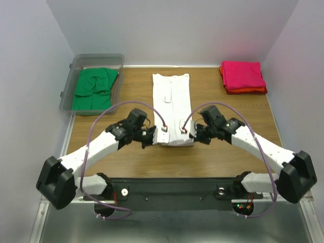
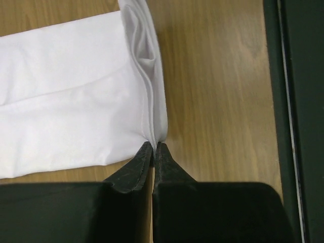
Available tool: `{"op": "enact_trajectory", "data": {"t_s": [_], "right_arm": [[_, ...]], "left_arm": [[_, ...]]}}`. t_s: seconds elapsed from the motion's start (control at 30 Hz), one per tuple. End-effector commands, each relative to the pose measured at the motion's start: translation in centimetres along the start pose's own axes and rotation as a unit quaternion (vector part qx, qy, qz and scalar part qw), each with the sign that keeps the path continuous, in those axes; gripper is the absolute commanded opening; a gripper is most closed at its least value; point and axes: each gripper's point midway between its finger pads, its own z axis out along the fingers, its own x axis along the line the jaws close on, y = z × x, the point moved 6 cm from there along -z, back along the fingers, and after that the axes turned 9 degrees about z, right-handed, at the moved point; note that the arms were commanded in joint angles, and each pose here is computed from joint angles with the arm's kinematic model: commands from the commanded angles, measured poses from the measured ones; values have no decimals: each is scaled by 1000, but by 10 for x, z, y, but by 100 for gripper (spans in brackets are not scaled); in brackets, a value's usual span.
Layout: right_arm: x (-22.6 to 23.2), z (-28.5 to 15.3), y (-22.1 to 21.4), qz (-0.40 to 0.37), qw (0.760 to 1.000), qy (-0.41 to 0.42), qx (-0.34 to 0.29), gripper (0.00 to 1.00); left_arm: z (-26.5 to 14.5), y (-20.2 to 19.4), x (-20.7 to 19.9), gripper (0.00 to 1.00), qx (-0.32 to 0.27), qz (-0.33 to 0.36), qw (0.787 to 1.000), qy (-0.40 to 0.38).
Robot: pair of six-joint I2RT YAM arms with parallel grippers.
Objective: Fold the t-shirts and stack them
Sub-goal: Fold the tshirt
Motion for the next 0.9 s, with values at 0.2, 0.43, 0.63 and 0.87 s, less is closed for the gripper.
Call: {"op": "enact_trajectory", "data": {"t_s": [0.2, 0.43, 0.63, 0.87], "right_arm": [[-105, 5, 37, -10, 998, -55, -11, 1], [-162, 33, 34, 8, 999, -53, -4, 1], [-201, 57, 32, 15, 999, -51, -4, 1], [-236, 75, 33, 30, 998, -63, -10, 1]], "left_arm": [[-9, -15, 111, 0, 6, -37, 998, 43], [-10, -47, 176, 0, 20, -46, 997, 53], [1, -80, 209, 0, 34, -60, 996, 48], [7, -114, 231, 0, 39, -90, 993, 62]]}}
